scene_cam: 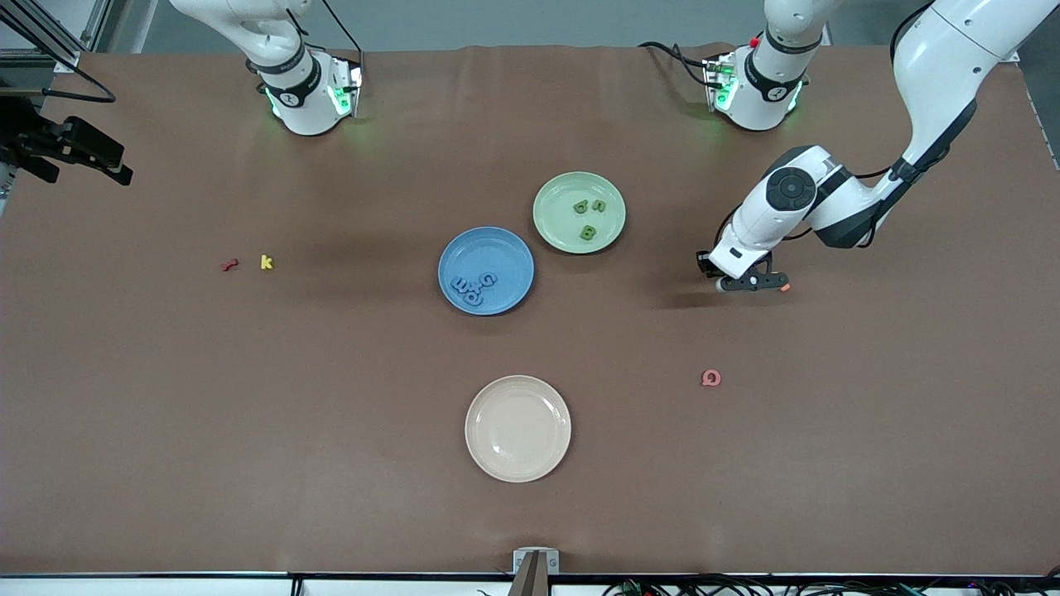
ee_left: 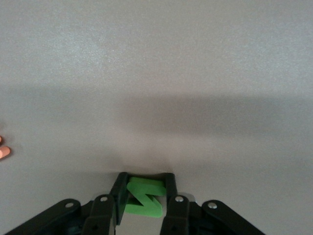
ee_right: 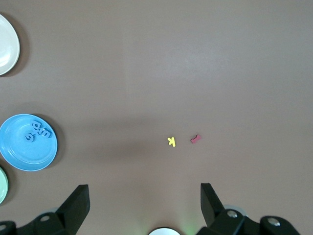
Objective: Sort letters by color into matching plates
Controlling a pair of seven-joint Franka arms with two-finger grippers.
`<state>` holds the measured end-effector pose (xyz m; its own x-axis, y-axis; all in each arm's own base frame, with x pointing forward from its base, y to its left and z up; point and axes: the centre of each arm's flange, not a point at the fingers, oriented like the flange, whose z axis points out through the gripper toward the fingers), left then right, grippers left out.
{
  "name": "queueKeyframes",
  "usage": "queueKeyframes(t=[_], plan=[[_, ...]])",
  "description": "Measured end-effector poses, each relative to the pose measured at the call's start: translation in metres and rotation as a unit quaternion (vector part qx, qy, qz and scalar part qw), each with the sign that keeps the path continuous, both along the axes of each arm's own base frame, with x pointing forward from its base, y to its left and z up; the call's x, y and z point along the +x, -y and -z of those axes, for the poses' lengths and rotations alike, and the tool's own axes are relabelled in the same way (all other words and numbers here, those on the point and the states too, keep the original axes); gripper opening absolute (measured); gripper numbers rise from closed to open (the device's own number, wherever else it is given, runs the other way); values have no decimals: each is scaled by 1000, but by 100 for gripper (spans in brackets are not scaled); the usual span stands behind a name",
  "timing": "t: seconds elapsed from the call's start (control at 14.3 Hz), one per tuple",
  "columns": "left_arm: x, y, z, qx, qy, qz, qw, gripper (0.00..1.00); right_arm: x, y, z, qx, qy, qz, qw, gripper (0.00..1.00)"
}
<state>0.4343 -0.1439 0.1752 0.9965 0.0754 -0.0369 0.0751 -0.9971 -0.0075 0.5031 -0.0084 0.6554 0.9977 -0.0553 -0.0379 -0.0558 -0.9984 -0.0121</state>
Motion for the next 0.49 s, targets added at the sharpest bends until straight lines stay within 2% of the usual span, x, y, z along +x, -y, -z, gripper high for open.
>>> queueKeyframes(t=[0.49], plan=[[-8, 28, -12, 2, 3, -21, 1000, 35, 0, 0, 2, 0, -1, -2, 1000, 100]])
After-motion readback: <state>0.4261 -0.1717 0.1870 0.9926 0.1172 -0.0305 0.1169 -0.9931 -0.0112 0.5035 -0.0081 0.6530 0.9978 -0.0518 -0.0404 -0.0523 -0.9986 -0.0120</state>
